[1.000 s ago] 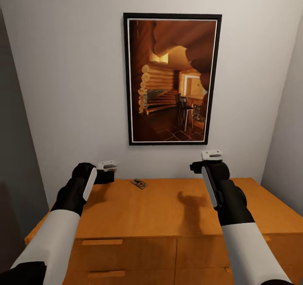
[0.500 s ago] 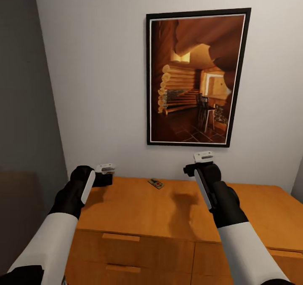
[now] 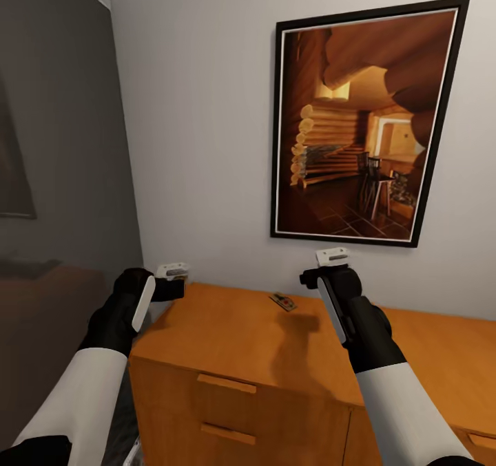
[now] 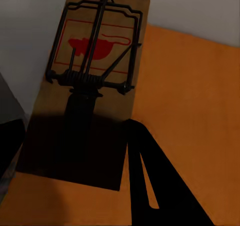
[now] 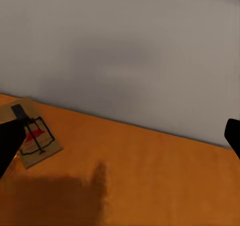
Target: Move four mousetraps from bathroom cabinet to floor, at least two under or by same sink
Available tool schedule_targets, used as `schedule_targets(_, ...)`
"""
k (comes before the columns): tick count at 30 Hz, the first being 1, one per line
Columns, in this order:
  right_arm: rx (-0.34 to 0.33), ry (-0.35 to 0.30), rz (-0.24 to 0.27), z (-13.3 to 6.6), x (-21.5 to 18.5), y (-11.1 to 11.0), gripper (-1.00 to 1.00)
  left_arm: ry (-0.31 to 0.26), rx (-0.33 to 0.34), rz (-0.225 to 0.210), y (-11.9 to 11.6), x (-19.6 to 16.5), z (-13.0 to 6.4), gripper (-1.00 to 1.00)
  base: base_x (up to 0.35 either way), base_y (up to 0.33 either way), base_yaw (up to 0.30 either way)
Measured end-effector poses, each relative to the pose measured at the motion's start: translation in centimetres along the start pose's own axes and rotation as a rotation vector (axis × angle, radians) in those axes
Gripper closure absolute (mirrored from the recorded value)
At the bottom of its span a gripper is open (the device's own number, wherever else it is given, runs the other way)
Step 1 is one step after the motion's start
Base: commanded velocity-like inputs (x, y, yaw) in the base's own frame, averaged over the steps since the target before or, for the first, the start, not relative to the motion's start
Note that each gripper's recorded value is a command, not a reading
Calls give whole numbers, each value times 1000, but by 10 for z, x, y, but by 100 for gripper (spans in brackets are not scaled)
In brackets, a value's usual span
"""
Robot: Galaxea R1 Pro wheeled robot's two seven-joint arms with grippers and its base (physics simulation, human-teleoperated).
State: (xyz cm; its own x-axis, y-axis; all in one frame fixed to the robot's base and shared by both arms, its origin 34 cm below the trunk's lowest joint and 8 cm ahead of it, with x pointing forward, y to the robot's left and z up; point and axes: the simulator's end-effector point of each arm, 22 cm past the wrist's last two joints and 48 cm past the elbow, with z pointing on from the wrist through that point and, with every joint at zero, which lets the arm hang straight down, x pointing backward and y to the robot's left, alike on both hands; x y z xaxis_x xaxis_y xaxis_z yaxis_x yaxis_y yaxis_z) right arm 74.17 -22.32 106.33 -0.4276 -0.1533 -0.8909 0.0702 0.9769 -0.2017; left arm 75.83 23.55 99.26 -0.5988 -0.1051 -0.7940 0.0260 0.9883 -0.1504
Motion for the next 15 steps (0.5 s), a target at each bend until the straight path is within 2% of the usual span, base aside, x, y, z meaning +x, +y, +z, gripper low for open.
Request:
schedule_targets(5,0,0,0,0,0,0,-100,-1,4,0,-2,0,0,100,0,0,199)
schedule_targets(15,-3,14,-1,2,9,1,-100,1,8,3,-5,0,0,100,0,0,36)
